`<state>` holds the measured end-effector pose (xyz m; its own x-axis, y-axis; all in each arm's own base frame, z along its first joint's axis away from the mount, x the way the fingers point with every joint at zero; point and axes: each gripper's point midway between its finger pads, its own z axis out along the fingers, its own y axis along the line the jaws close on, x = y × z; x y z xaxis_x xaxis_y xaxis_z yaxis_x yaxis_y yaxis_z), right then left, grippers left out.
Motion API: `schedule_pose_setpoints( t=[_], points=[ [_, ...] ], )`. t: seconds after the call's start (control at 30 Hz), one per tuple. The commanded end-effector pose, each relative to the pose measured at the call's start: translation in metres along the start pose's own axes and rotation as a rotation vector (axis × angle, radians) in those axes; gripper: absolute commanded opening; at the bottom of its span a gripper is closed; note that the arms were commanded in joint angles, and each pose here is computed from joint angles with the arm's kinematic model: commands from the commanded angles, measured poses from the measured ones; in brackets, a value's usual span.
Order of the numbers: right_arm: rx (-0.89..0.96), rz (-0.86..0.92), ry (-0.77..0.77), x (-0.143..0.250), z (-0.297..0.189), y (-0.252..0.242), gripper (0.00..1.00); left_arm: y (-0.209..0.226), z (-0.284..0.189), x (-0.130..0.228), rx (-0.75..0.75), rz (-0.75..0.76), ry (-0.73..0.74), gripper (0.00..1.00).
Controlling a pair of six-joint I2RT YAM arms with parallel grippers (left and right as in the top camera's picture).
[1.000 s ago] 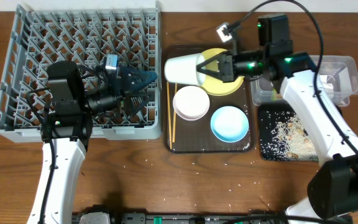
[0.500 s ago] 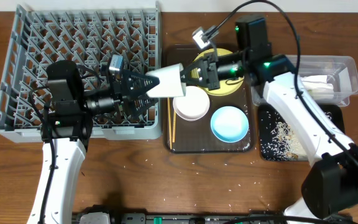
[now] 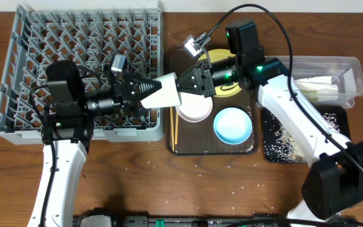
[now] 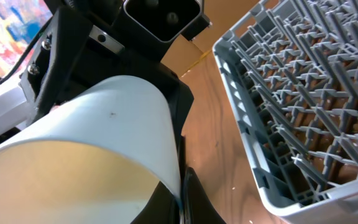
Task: Sort waste into correct bins and load items into the dishwasher
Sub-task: 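Carry the cream cup left and hand it to the left gripper, then lower the cream cup into the dish rack with the left gripper and release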
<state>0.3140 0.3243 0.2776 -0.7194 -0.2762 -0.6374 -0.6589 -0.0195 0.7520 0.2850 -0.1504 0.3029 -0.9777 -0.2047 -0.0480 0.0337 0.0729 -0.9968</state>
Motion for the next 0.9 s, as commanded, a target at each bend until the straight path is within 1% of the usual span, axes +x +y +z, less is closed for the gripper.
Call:
schedule_pose_setpoints(
  t=[0.0, 0.13, 0.17, 0.2, 0.27, 0.33, 0.4, 0.43, 0.47, 0.5, 0.67, 0.77, 0.83, 0.87],
  points=[
    [-0.076, 0.043, 0.034, 0.011, 0.009, -0.006, 0.01, -0.012, -0.001, 0.003, 0.024, 0.06, 0.029, 0.73],
    [-0.091, 0.06, 0.04, 0.013, 0.011, -0.01, 0.01, -0.012, -0.001, 0.003, 0.024, 0.06, 0.029, 0.66],
    [-0.09, 0.059, 0.039, 0.013, 0.011, -0.01, 0.01, -0.012, -0.001, 0.003, 0.024, 0.06, 0.029, 0.62],
    [-0.091, 0.046, 0.037, 0.012, 0.011, -0.01, 0.01, -0.012, -0.001, 0.003, 0.024, 0.06, 0.028, 0.54],
    [-0.091, 0.044, 0.033, 0.01, 0.011, -0.01, 0.13, -0.012, -0.001, 0.003, 0.023, 0.061, 0.028, 0.45],
    [-0.09, 0.029, 0.027, 0.007, 0.01, -0.01, 0.34, -0.012, -0.001, 0.003, 0.023, 0.086, 0.026, 0.39],
    [-0.085, 0.019, 0.017, 0.005, 0.006, -0.012, 0.46, -0.012, -0.001, 0.003, 0.023, 0.105, 0.026, 0.33],
    [-0.078, 0.016, 0.011, 0.003, 0.004, -0.013, 0.52, -0.012, -0.001, 0.002, 0.023, 0.112, 0.024, 0.32],
    [-0.052, 0.029, 0.001, 0.001, 0.001, -0.019, 0.61, -0.012, -0.001, 0.002, 0.022, 0.118, 0.023, 0.31],
    [-0.012, 0.059, -0.011, 0.0, -0.002, -0.027, 0.64, -0.012, -0.002, 0.001, 0.02, 0.121, 0.018, 0.31],
    [0.266, 0.148, -0.082, -0.004, -0.032, -0.08, 0.74, -0.009, -0.007, -0.007, 0.007, 0.127, -0.025, 0.31],
    [0.409, 0.202, -0.107, 0.0, -0.053, -0.107, 0.78, -0.005, -0.013, -0.02, -0.023, 0.151, -0.093, 0.3],
    [0.474, 0.227, -0.119, 0.002, -0.065, -0.117, 0.81, 0.001, -0.016, -0.032, -0.06, 0.154, -0.163, 0.3],
    [0.508, 0.238, -0.123, 0.003, -0.071, -0.121, 0.82, 0.004, -0.018, -0.039, -0.081, 0.151, -0.201, 0.28]
  ],
)
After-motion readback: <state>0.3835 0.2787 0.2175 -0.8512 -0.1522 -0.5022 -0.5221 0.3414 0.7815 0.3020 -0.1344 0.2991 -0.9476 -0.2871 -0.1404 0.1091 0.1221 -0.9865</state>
